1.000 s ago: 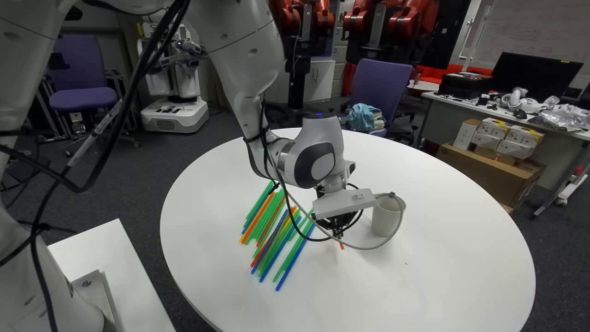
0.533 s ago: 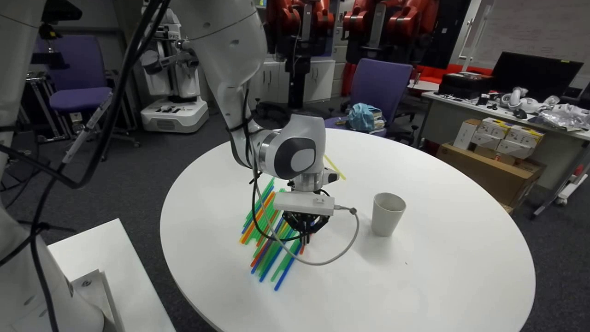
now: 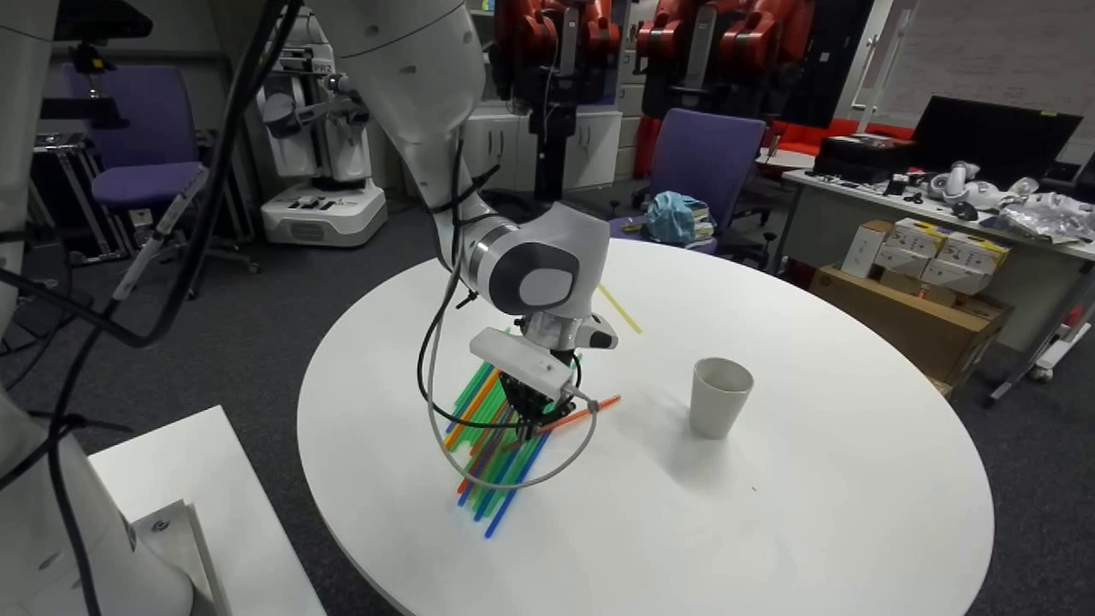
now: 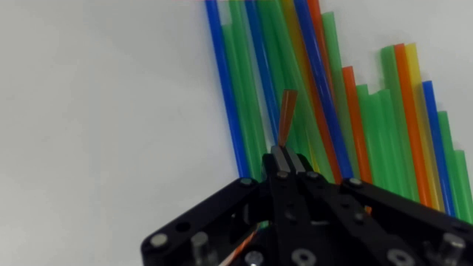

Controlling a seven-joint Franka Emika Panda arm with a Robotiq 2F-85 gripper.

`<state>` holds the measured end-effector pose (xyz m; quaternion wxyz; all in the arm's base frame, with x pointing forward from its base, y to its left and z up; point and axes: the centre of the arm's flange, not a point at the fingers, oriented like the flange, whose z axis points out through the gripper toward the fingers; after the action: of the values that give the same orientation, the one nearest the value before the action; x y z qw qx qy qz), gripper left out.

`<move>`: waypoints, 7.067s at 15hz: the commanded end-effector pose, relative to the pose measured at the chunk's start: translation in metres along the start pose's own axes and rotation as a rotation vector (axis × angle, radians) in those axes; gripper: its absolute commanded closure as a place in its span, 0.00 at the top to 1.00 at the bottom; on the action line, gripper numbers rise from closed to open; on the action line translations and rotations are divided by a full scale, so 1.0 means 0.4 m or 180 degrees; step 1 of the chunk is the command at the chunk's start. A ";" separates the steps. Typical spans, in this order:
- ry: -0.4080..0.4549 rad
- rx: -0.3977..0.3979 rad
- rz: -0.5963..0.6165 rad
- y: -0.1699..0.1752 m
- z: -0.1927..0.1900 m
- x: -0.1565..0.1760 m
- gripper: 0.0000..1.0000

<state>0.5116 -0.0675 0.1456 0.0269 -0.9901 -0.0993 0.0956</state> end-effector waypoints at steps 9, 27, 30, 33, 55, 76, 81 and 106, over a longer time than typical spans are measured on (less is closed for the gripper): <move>0.0651 0.0723 0.0416 0.073 -0.113 -0.039 0.00; 0.0157 0.1161 -0.0993 0.150 -0.119 -0.183 0.00; 0.0212 0.1026 -0.0936 0.151 -0.073 -0.196 0.00; 0.0280 0.0867 -0.0903 0.148 -0.033 -0.197 0.26; 0.1618 0.0836 0.0701 0.001 -0.246 0.370 1.00; 0.1553 0.0046 0.2749 -0.070 -0.185 0.617 1.00; 0.1088 0.0153 0.3268 -0.106 -0.142 0.678 1.00; 0.1391 0.0437 0.4864 -0.071 -0.124 0.878 0.50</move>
<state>0.8148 0.0322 0.1339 0.0271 -0.7816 0.6127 -0.1139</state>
